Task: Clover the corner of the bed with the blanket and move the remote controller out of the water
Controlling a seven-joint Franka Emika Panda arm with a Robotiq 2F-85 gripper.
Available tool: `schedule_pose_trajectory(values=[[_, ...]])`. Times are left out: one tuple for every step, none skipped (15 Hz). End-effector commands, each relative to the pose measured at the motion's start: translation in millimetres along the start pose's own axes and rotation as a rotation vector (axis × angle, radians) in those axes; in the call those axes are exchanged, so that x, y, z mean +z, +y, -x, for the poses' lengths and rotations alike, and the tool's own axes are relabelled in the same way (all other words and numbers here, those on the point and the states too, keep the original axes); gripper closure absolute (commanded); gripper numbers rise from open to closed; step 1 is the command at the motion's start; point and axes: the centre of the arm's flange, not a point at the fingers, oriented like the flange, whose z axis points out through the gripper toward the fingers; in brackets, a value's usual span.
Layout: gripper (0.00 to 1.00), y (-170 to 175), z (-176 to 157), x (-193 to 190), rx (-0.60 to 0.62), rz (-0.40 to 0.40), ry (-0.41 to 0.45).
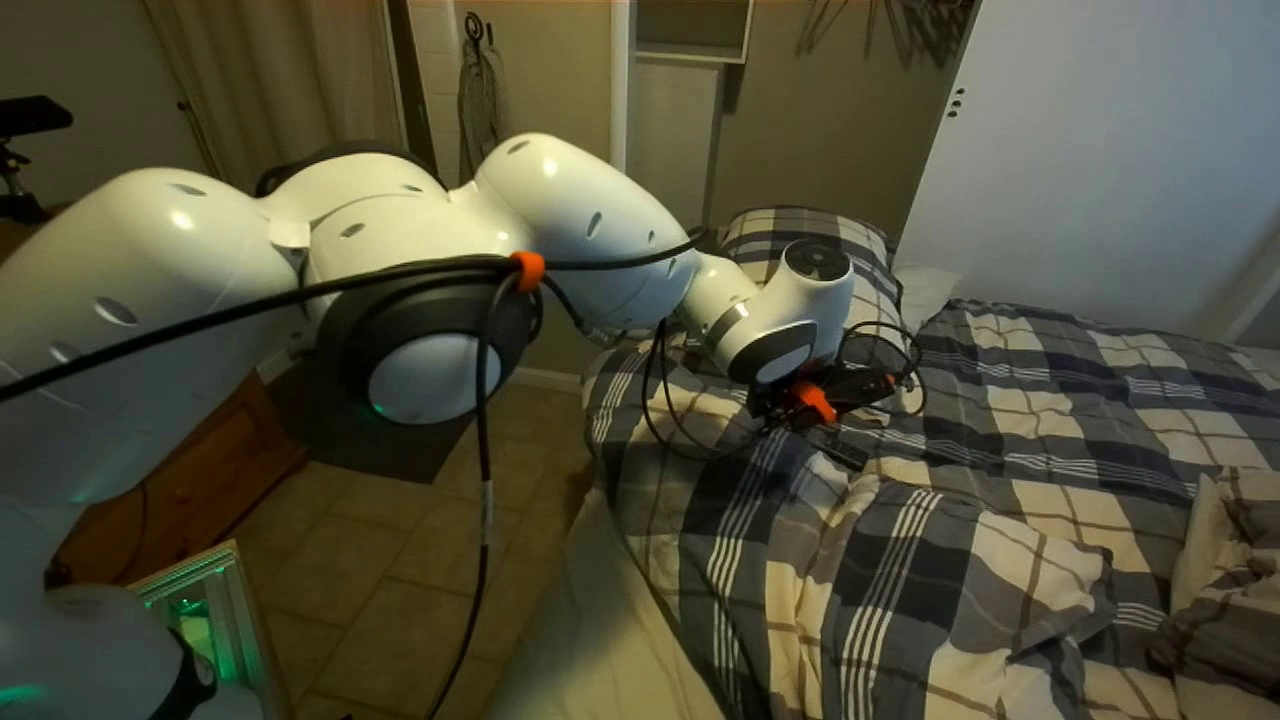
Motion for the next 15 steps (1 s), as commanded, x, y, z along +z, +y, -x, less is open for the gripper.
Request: schedule_pose_trajectory(values=[[0.00,-2,9,9,0.127,-0.061,-0.075],[0.00,-5,14,12,0.150,-0.086,-0.111],[0.00,-8,20,16,0.166,-0.096,-0.150],[0.00,-10,26,19,0.188,-0.108,-0.176],[0.00,-11,30,21,0.211,-0.121,-0.187],[0.00,-13,33,23,0.245,-0.143,-0.187],[0.00,-14,36,25,0.273,-0.163,-0.187],[0.04,-15,38,26,0.298,-0.178,-0.187],[0.26,-16,40,27,0.317,-0.185,-0.187],[0.29,-16,42,29,0.340,-0.197,-0.184],[0.31,-18,44,30,0.358,-0.207,-0.184],[0.37,-18,46,31,0.383,-0.220,-0.176],[0.44,-20,49,32,0.403,-0.232,-0.175],[0.53,-21,52,33,0.422,-0.240,-0.174],[0.59,-21,55,33,0.443,-0.246,-0.170]])
